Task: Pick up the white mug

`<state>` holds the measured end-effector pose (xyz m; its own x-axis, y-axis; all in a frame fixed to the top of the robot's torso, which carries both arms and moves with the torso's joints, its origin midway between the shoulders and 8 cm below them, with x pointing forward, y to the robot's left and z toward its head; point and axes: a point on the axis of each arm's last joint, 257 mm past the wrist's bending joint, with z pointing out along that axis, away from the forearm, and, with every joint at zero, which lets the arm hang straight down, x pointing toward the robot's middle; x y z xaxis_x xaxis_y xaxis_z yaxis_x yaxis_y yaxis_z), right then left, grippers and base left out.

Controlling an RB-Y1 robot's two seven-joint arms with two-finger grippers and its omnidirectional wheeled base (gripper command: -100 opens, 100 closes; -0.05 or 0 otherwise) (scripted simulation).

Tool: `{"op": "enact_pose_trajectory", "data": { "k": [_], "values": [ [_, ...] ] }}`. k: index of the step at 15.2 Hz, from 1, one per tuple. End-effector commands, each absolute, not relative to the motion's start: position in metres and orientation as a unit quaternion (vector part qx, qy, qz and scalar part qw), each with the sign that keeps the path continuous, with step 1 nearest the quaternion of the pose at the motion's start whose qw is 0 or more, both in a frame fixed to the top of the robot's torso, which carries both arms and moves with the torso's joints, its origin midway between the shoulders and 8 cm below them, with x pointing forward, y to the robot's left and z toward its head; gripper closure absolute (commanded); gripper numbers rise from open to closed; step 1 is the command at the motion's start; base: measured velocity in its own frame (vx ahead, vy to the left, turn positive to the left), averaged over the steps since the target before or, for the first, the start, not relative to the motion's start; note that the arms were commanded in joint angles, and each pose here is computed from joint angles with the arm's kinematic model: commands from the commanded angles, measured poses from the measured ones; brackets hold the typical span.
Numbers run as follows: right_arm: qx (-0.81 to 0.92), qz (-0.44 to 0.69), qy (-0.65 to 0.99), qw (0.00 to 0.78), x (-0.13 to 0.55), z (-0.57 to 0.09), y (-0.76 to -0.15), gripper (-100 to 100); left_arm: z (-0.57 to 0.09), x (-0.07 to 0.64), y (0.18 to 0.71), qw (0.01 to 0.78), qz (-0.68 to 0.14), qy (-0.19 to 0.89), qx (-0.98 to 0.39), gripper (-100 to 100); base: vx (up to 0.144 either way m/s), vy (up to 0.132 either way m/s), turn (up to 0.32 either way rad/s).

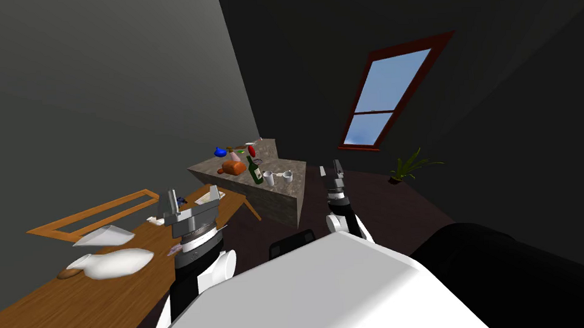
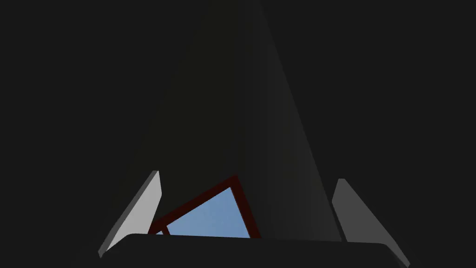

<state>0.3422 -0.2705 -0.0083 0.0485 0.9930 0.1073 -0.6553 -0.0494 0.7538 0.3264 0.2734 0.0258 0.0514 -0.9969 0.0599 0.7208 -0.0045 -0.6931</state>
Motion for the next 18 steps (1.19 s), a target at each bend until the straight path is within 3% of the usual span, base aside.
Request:
{"op": "enact_pose_trajectory", "data": {
  "k": [1, 18],
  "values": [
    [0.323, 0.643, 0.272, 0.639, 0.344, -0.012, -0.266, -100, 0.026, 0.326, 0.273, 0.664, -0.646, 0.238, -0.290, 0, -0.005, 0.016, 0.024],
    [0.242, 0.626, 0.425, 0.608, 0.359, -0.063, -0.240, -100, 0.026, 0.326, 0.273, 0.664, -0.647, 0.238, -0.290, 0, -0.019, 0.061, 0.044]
  ]
}}
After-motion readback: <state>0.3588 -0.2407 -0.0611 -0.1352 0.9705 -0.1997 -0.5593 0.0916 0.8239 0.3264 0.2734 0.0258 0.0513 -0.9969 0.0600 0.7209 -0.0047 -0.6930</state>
